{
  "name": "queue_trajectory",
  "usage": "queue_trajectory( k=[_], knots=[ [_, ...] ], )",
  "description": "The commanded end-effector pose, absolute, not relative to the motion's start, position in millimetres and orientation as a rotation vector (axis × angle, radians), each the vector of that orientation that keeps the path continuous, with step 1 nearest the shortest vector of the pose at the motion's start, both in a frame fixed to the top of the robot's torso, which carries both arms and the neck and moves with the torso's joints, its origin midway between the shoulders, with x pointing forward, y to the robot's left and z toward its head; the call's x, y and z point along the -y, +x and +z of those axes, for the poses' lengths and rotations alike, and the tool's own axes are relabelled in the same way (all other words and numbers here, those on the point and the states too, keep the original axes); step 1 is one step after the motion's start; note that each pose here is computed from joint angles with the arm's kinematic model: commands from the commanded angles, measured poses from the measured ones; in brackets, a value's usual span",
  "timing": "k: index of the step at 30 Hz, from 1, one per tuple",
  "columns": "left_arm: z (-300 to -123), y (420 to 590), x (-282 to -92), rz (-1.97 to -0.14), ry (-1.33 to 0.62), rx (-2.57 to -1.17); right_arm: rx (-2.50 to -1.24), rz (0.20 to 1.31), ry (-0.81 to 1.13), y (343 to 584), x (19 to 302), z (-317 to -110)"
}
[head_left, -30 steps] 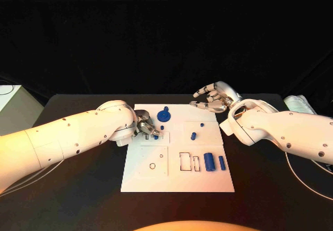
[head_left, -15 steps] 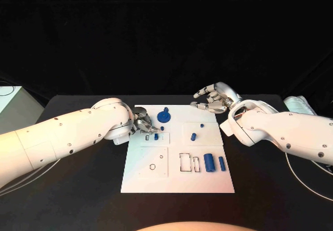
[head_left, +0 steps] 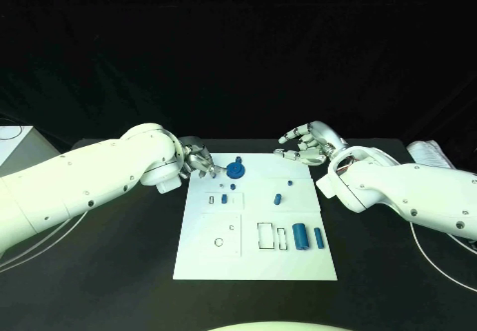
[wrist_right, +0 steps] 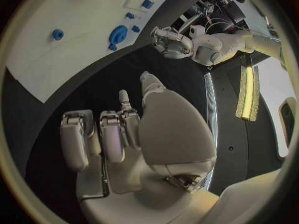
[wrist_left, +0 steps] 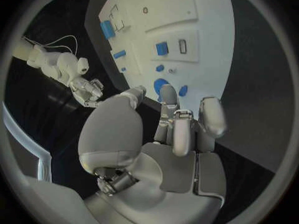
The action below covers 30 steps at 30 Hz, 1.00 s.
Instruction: Assemble the parts on the task board
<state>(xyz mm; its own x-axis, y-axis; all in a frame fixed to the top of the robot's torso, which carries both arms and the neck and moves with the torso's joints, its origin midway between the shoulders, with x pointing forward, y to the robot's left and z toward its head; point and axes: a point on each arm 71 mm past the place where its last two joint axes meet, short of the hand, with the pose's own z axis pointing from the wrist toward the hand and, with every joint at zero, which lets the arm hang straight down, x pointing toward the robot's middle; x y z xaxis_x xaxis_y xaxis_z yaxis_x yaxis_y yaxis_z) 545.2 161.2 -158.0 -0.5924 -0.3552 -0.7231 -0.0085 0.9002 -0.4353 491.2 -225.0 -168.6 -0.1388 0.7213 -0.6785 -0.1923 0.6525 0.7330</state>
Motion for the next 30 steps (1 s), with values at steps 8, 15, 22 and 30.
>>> queue_trajectory(
  k=[8, 15, 22, 30],
  knots=[
    [-152.0, 568.3, -167.6, -0.458, -0.287, -2.157, -1.523, 0.849, 0.443, 491, 222, -169],
    [-160.6, 577.2, -168.1, -0.404, -0.279, -2.191, -1.524, 0.852, 0.438, 490, 221, -169],
    [-167.7, 582.4, -167.6, -0.369, -0.277, -2.216, -1.523, 0.853, 0.438, 490, 220, -169],
    [-171.0, 586.9, -168.1, -0.347, -0.284, -2.217, -1.519, 0.855, 0.436, 490, 219, -168]
  ],
)
